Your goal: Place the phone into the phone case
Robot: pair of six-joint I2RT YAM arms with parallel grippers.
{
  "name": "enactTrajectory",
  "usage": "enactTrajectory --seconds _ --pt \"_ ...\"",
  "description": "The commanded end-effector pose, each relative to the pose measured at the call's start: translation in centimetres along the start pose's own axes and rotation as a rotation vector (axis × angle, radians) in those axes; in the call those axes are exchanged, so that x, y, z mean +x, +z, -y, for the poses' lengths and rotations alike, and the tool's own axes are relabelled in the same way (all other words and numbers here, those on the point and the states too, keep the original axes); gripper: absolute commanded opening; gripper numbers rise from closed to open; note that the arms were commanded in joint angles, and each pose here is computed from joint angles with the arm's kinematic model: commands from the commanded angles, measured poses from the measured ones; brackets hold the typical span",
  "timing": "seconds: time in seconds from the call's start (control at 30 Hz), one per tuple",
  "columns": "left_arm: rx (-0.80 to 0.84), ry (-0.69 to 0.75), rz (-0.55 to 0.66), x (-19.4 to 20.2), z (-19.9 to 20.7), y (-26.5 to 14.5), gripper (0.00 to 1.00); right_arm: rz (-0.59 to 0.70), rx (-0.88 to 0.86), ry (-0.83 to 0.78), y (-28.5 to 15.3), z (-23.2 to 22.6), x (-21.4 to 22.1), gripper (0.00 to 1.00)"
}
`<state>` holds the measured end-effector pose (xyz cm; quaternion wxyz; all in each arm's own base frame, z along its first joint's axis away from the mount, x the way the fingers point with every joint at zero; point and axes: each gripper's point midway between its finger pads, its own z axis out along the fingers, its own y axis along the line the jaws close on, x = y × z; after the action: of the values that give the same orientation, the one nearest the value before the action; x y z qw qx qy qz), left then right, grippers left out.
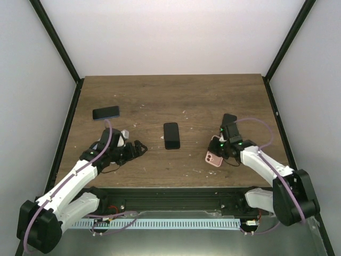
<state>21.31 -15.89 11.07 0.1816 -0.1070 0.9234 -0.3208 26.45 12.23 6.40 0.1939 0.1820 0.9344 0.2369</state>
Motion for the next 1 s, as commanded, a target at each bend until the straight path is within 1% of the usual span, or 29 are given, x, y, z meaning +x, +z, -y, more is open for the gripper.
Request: enactTrajectory --seconds 0.0,0.17,0.47,0.6,0.63,0.77,0.87,0.93,0.97 --pt "0.044 0.020 -0.011 -0.1 1.0 0.0 0.98 -0.087 -0.075 -0.170 0.9 -3.9 3.1 0.01" --pt "0.045 0.014 -0.011 -0.1 1.0 0.0 0.97 -0.131 -0.047 -0.231 2.0 -5.0 5.9 0.01" --pt "0.045 0.003 -0.021 0.0 0.9 0.3 0.97 -0.217 -0.081 -0.338 3.5 -8.1 9.5 0.01" --pt "0.049 0.001 -0.025 0.0 0.9 0.4 0.97 -0.244 -0.122 -0.373 3.6 -9.8 11.0 0.05" --pt "0.049 0.001 -0.027 0.0 1.0 0.4 0.97 -0.255 -0.118 -0.378 3.8 -9.9 11.4 0.08" --pt "0.054 0.005 -0.030 -0.1 1.2 0.4 0.96 -0.268 -0.110 -0.397 3.9 -10.3 11.8 0.28" --pt "0.062 0.012 -0.035 -0.1 1.4 0.4 0.96 -0.229 -0.130 -0.452 3.3 -11.0 11.0 0.42" --pt "0.065 0.017 -0.041 0.0 1.4 0.4 0.94 -0.177 -0.113 -0.472 2.9 -10.8 9.7 0.53" --pt "0.067 0.023 -0.043 0.0 1.4 0.4 0.94 -0.161 -0.108 -0.473 2.6 -10.7 9.0 0.56"
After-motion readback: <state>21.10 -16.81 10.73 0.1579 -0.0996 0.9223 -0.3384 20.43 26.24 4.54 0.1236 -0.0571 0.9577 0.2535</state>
